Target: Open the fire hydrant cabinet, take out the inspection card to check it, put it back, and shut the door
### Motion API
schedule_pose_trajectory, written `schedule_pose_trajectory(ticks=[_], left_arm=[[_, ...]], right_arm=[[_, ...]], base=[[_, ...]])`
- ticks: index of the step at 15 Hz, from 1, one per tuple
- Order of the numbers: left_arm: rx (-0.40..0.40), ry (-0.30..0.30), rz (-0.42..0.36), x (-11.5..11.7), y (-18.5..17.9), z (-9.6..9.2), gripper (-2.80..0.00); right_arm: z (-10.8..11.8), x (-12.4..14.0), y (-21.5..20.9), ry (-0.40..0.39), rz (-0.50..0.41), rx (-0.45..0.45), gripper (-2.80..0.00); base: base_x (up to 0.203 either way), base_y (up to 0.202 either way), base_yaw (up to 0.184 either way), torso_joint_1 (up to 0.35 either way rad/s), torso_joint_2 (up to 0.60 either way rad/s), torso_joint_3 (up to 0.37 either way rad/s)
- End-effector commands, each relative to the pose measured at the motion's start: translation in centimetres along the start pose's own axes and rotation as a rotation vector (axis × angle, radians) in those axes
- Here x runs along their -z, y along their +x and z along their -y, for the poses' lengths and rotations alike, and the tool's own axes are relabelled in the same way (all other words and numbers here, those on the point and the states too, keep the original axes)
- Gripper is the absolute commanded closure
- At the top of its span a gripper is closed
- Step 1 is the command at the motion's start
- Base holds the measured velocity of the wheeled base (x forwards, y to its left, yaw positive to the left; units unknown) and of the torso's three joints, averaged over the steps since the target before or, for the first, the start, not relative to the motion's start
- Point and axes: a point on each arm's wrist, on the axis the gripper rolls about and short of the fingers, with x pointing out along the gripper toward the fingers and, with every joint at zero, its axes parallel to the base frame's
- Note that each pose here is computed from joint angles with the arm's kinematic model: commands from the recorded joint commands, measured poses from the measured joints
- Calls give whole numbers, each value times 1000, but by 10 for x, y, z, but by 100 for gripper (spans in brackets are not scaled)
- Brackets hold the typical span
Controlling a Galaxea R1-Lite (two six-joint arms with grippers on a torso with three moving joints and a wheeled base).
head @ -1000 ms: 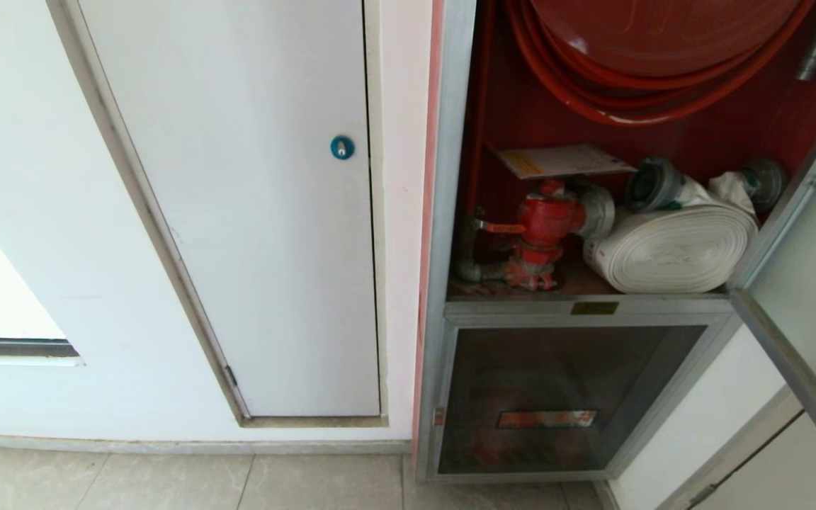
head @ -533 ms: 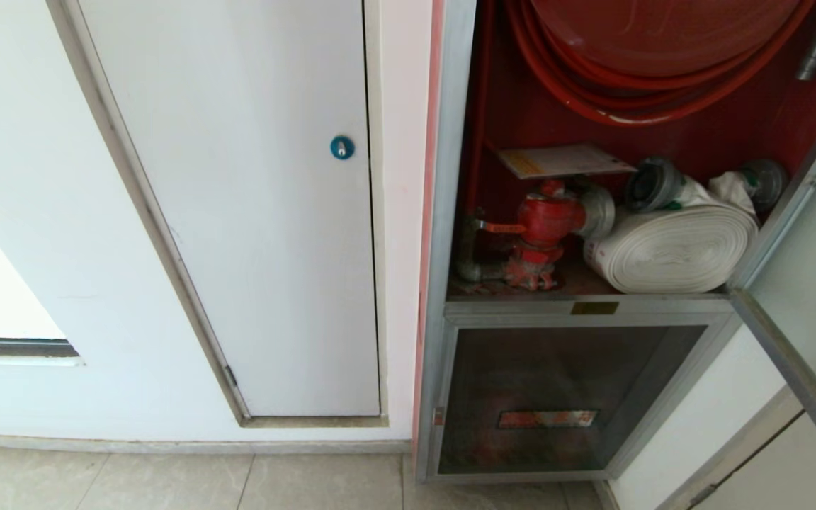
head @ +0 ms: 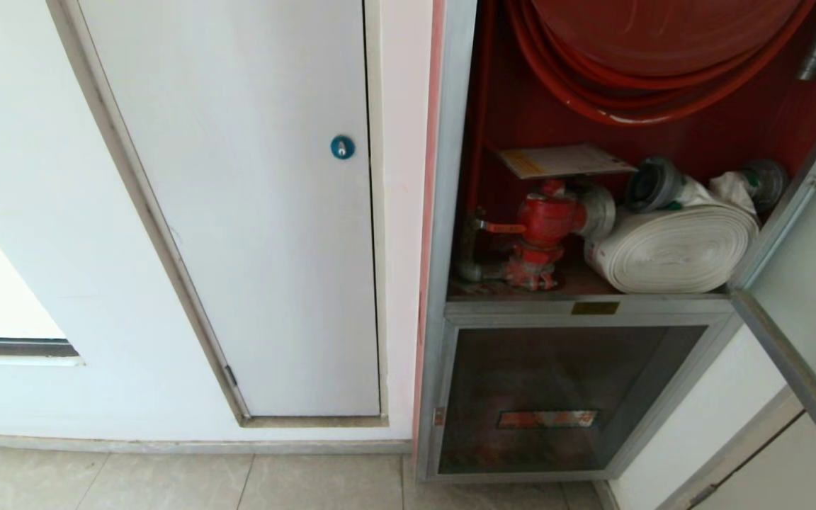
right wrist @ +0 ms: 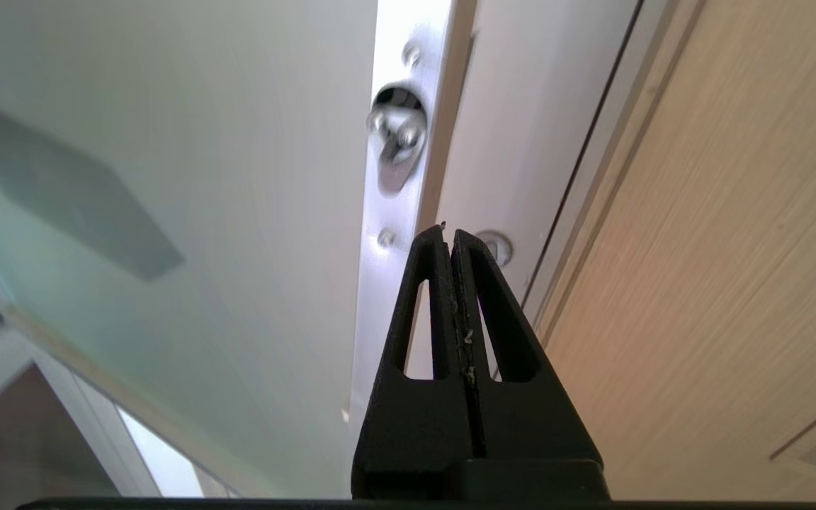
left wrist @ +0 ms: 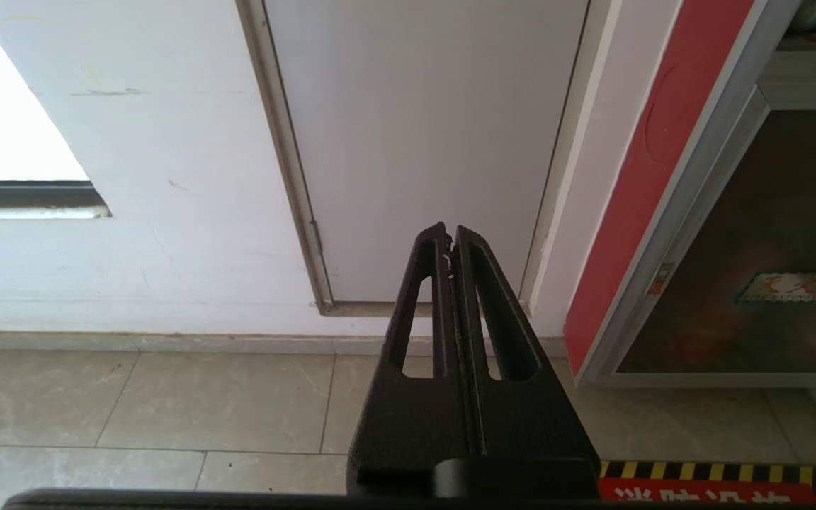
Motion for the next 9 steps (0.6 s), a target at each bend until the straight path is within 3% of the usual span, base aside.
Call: schedule_pose_trajectory(ticks=[1,6,9], left_arm=[[-1,-1,-2,0,0,0,0],[-1,-1,-1,0,0,0,0],[-1,-1,-2,0,0,0,0]], right_arm=[[-2,-6,3,10,5,9,0],[-6,-16,12,147,46,30,0],[-5,-20,17,303,67,40,0]], base=[[0,0,0,0,0,0],[0,0,0,0,0,0],[0,0,0,0,0,0]])
